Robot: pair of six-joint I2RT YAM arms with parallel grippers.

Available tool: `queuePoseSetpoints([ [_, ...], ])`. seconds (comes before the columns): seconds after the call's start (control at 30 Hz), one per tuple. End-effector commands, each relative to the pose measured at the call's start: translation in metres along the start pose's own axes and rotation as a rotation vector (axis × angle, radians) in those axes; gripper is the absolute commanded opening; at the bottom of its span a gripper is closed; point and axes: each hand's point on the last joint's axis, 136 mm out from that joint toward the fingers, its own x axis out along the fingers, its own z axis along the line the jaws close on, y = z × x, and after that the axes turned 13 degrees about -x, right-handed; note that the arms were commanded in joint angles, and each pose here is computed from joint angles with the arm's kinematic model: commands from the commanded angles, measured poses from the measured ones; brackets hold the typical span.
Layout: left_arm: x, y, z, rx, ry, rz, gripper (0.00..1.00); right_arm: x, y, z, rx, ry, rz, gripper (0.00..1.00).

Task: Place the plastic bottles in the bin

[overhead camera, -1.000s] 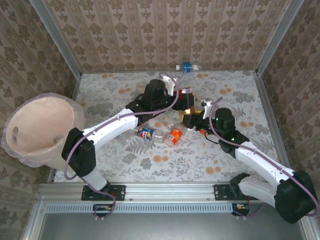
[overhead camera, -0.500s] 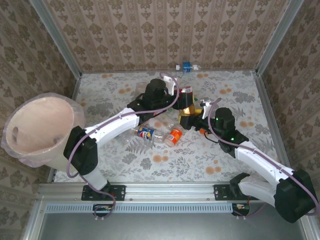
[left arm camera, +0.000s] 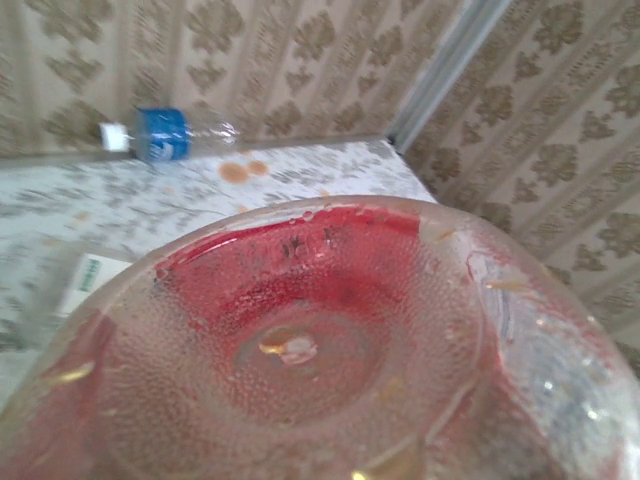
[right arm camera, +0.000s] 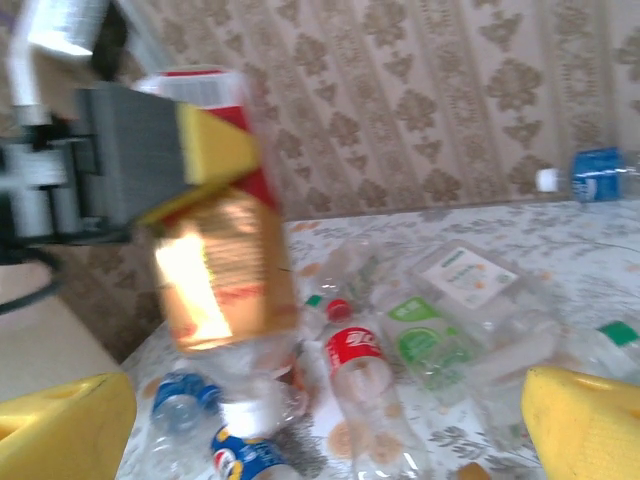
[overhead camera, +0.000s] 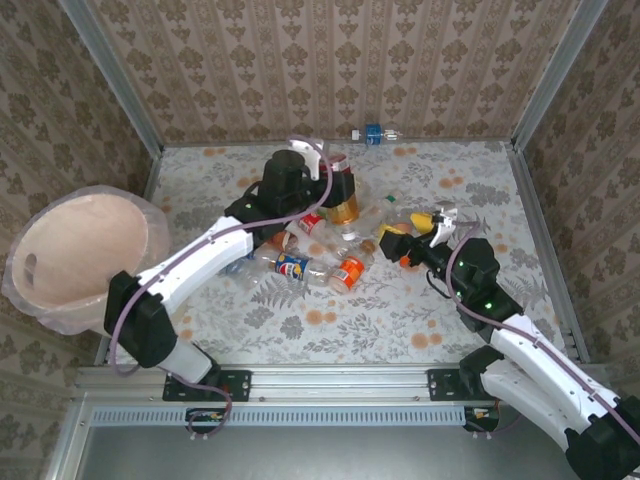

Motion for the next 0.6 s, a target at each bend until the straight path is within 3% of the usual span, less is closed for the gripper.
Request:
queuePoseSetpoints([
  [0.0, -0.037, -0.032, 0.012, 0.104, -0.126, -0.098, 0.59, -0.003, 0.010, -0.024, 0.020, 0.134, 0.006, 1.00],
  [0.57, -0.192, -0.088, 0.048, 0.303, -0.526, -0.284, 0.61, 0.014, 0.013, -0.039, 0.008, 0.207, 0.000, 1.00],
])
